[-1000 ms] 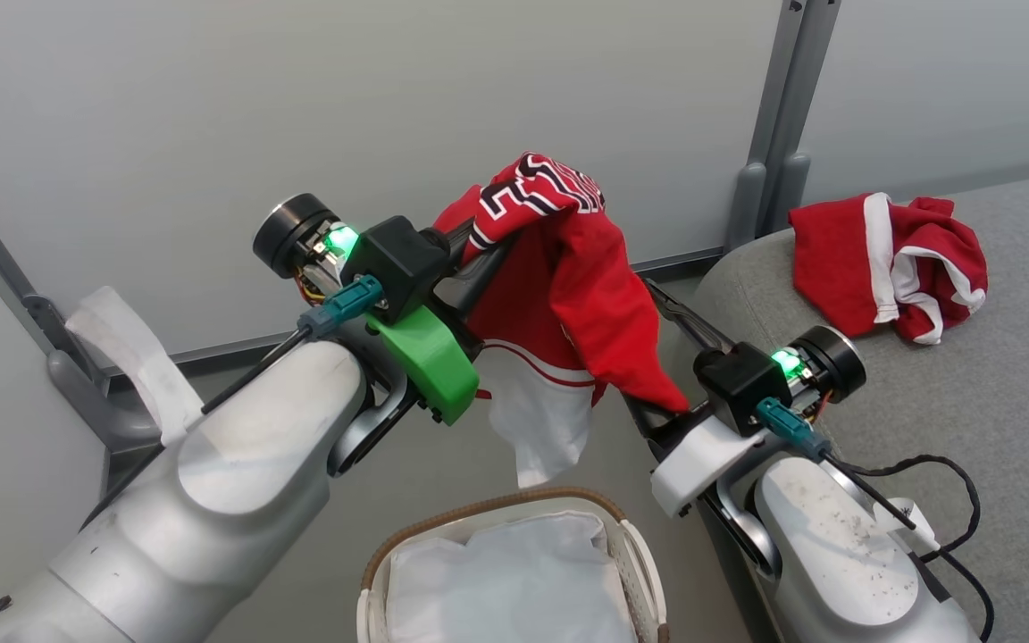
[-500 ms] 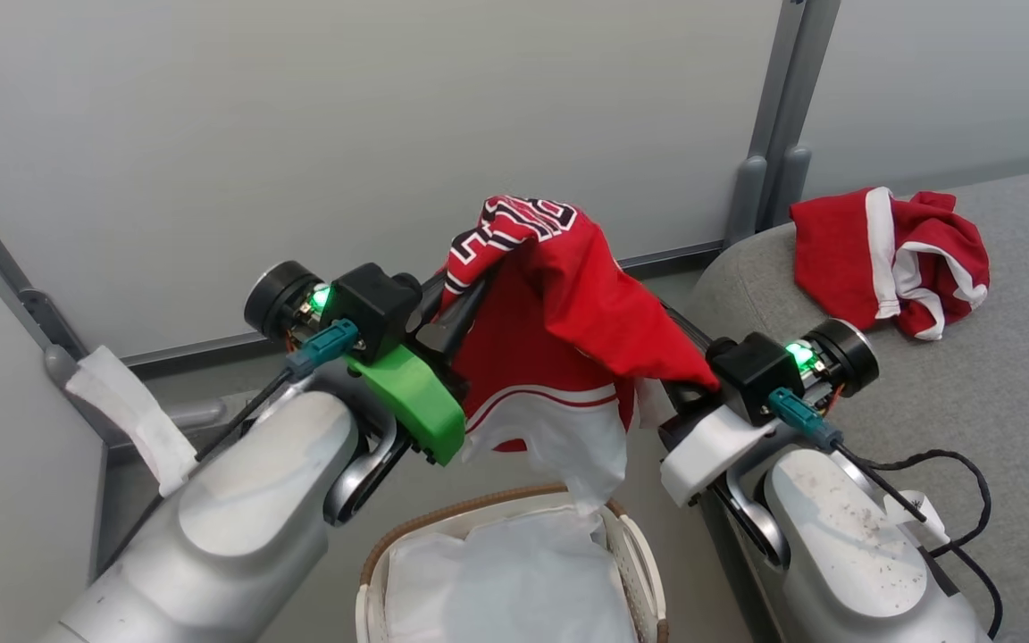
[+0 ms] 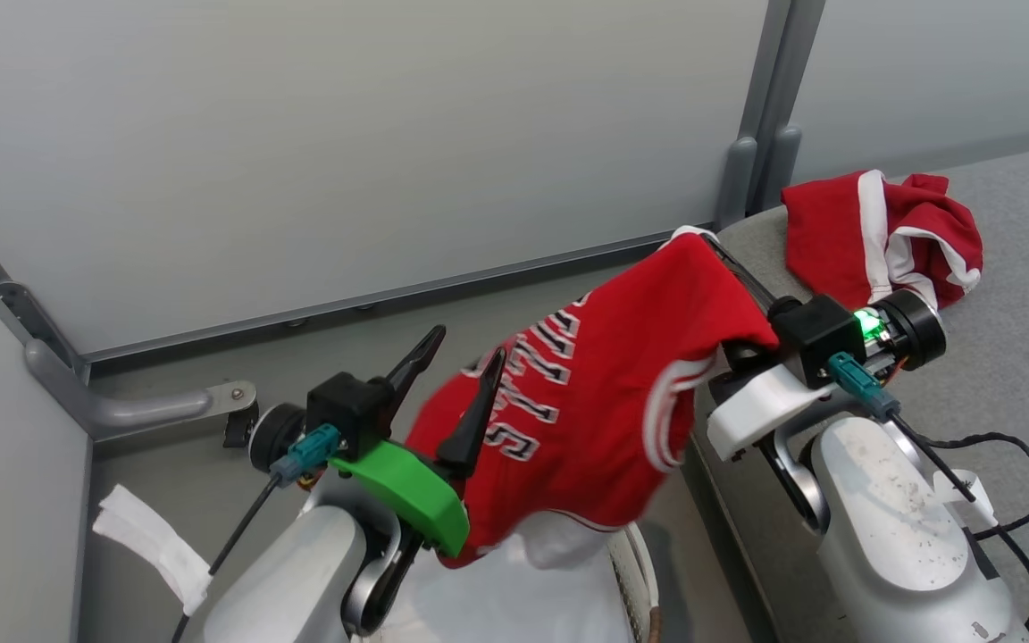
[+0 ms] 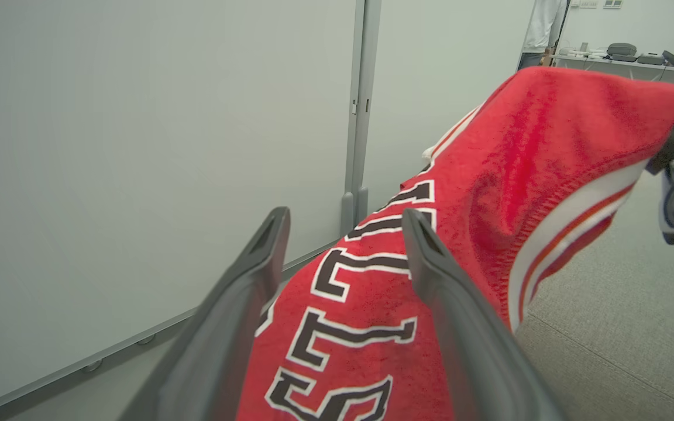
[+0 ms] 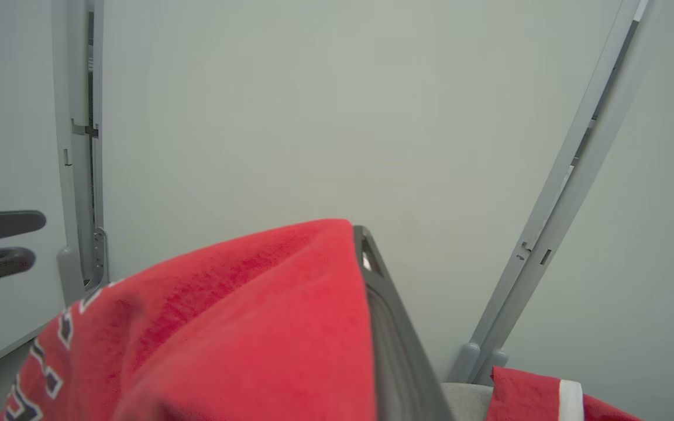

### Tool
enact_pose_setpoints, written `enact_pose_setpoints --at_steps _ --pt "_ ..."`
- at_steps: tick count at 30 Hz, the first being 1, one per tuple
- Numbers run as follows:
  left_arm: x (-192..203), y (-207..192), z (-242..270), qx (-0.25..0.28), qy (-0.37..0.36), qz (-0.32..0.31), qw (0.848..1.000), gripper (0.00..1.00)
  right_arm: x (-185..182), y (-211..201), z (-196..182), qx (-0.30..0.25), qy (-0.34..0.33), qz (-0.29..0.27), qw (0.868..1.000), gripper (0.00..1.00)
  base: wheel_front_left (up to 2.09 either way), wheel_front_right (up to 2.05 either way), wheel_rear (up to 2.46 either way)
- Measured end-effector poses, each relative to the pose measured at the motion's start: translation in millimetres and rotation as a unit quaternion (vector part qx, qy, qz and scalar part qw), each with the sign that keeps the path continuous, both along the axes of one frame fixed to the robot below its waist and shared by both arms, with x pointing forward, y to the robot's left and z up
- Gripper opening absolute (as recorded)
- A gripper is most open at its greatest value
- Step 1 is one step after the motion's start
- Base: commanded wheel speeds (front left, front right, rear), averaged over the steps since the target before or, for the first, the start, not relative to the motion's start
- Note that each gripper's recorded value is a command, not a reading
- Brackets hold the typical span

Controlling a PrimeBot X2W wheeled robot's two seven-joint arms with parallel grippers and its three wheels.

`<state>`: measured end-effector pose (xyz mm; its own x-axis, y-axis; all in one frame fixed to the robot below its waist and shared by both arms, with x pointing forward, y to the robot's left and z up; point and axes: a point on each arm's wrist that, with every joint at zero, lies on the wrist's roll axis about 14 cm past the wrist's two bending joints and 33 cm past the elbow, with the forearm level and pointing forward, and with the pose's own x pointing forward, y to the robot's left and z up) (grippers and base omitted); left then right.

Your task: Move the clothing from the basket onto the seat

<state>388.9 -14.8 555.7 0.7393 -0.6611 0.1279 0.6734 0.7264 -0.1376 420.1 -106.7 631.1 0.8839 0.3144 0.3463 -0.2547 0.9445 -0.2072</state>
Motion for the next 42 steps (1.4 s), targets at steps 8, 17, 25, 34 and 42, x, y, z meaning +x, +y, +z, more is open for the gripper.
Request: enact_pose_setpoints --at_steps 8,17,25,34,42 --pt "-14 1 -37 -0.017 0.054 0.018 0.998 1.0 1 -31 -1 -0.006 -0.002 -0.048 0.999 0.0 0.0 0.0 0.0" --pt "-28 -15 -51 -0.019 0.072 0.003 0.997 1.0 -8 -79 -2 -0.007 -0.005 -0.118 0.993 0.0 0.0 0.0 0.0" --pt "-37 -43 -50 -0.02 0.072 -0.036 0.997 1.0 -22 -117 2 -0.016 -0.01 -0.167 0.986 0.0 0.0 0.0 0.0" --pt "-50 -86 -50 -0.024 0.075 -0.107 0.991 1.0 -44 -171 5 -0.035 -0.012 -0.234 0.971 0.0 0.0 0.0 0.0" --pt "-54 -114 -56 -0.026 0.084 -0.154 0.984 1.0 -52 -202 -4 -0.046 0.005 -0.275 0.96 0.0 0.0 0.0 0.0"
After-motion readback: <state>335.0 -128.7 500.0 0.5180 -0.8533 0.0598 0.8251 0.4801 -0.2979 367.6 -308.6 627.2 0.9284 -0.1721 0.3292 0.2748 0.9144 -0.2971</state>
